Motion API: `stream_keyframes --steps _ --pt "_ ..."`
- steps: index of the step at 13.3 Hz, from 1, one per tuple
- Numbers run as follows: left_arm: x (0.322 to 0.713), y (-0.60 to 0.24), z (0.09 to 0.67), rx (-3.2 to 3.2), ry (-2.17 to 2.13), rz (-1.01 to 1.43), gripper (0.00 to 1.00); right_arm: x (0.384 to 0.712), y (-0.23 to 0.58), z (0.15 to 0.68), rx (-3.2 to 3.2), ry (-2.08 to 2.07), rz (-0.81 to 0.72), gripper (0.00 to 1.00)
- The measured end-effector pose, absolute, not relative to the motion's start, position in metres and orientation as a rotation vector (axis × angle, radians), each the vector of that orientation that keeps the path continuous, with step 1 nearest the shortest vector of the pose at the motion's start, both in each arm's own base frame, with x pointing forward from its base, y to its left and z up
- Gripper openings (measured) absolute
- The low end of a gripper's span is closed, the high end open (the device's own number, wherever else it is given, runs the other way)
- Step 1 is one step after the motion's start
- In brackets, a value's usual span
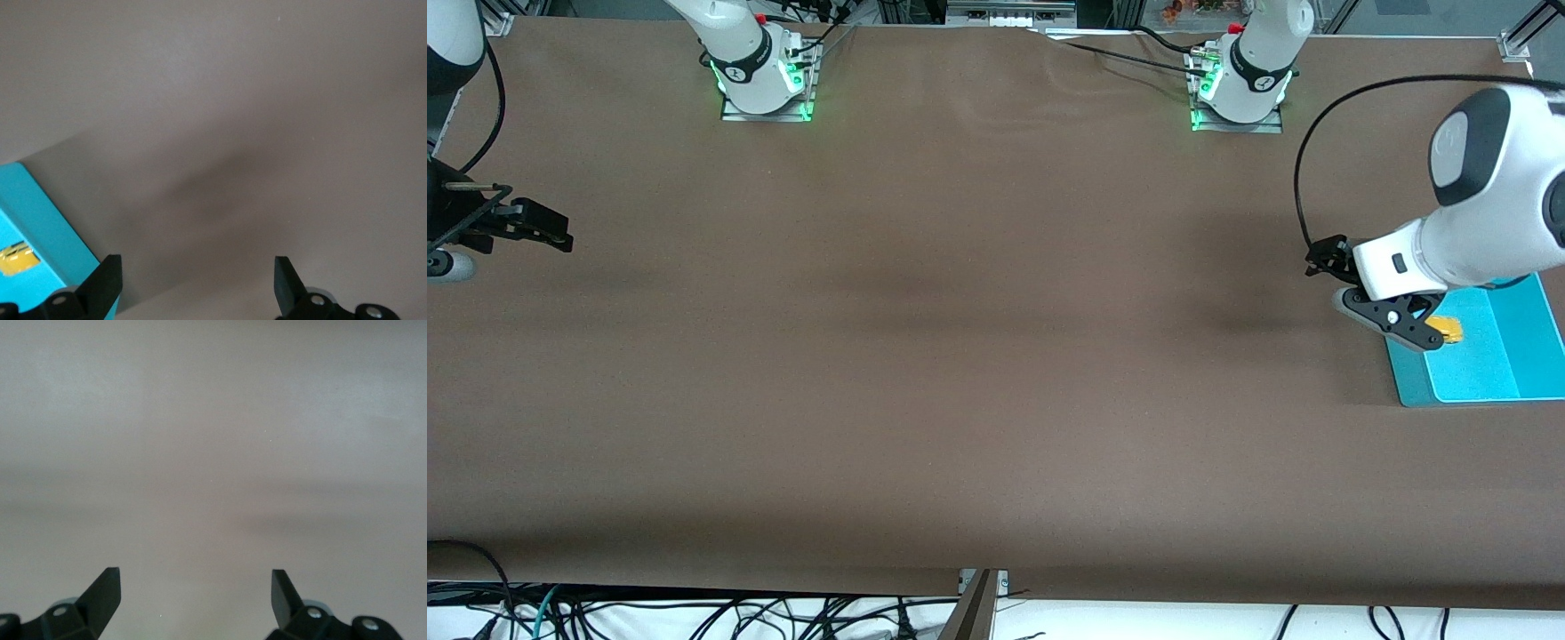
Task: Wind and store yellow beetle car
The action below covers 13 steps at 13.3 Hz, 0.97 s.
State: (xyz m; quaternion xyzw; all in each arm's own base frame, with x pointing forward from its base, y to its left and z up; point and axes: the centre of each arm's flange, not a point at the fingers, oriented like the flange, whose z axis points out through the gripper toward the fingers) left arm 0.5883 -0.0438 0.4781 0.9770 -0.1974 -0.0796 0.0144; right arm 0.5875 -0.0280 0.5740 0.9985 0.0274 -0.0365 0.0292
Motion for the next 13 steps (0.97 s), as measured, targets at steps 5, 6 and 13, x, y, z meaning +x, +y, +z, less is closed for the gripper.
stream_keyframes --steps 5,6,13 --pt "0.543 -0.062 0.587 3.152 -0.325 -0.089 1.00 0.588 -0.028 0.574 3.080 0.085 -0.112 1.00" --pt "0.543 -0.052 0.599 3.156 -0.289 -0.052 1.00 0.588 -0.028 0.574 3.080 0.085 -0.112 1.00" --pt "0.551 -0.051 0.592 3.119 -0.128 -0.070 1.00 0.588 -0.028 0.574 3.080 0.085 -0.112 1.00"
